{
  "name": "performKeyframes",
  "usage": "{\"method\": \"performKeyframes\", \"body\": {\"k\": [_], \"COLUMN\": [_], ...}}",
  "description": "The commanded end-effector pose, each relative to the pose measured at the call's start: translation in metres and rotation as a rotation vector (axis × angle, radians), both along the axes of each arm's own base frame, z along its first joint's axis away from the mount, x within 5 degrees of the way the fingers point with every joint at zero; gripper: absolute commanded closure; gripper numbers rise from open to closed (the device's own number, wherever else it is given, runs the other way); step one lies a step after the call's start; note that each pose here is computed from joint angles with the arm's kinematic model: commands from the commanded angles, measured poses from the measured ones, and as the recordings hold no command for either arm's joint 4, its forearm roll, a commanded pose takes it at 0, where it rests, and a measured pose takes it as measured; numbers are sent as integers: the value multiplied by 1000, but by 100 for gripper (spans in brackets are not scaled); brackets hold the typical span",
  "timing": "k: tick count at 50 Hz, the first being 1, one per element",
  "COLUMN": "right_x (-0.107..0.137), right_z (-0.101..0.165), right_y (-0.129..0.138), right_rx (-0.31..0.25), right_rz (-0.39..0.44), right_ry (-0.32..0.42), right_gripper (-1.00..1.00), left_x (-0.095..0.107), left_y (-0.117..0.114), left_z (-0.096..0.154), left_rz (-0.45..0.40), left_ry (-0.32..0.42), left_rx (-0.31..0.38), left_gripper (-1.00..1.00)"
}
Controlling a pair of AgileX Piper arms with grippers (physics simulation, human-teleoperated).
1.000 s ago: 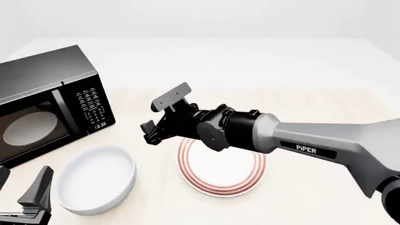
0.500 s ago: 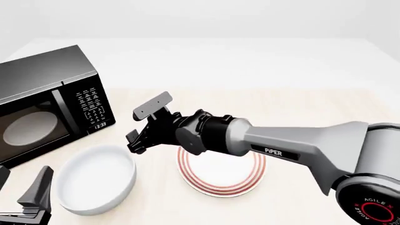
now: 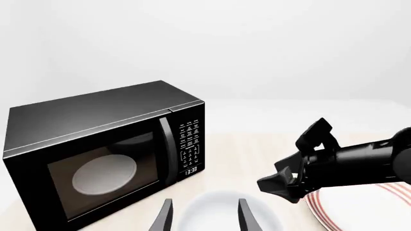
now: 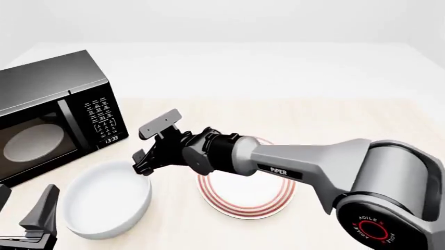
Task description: Put the white bowl to the right of the plate.
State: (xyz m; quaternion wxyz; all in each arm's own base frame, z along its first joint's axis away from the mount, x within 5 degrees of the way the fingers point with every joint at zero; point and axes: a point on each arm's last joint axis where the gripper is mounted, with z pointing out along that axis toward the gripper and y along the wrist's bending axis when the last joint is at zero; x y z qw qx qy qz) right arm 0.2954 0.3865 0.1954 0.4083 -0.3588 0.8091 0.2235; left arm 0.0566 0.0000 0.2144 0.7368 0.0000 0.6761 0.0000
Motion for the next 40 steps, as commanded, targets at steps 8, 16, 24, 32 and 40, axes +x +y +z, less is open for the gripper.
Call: {"method": "performKeyframes", "body": {"k": [8,16,24,32,40], "right_x": [2,1,-2,-4,-1], "right_z": [-27,-39,-56,-65,-71], "right_y": [17,23,27,32,30], "right_rx": [-3,-2,-9,-14,-12], "right_rz": [-6,-9,-11,-12,-23], "right_ry": [43,61,84,103,109], "right_gripper": [-100,-100,-100,-100,-100], "left_x": [0,0,0,0,0], "left_y": [0,0,0,0,0], "left_z": [0,0,0,0,0], "left_rz": [0,0,0,0,0], "left_ry": [0,0,0,0,0], "left_rx": [0,0,0,0,0], "left_gripper": [-100,-100,-100,-100,-100]}}
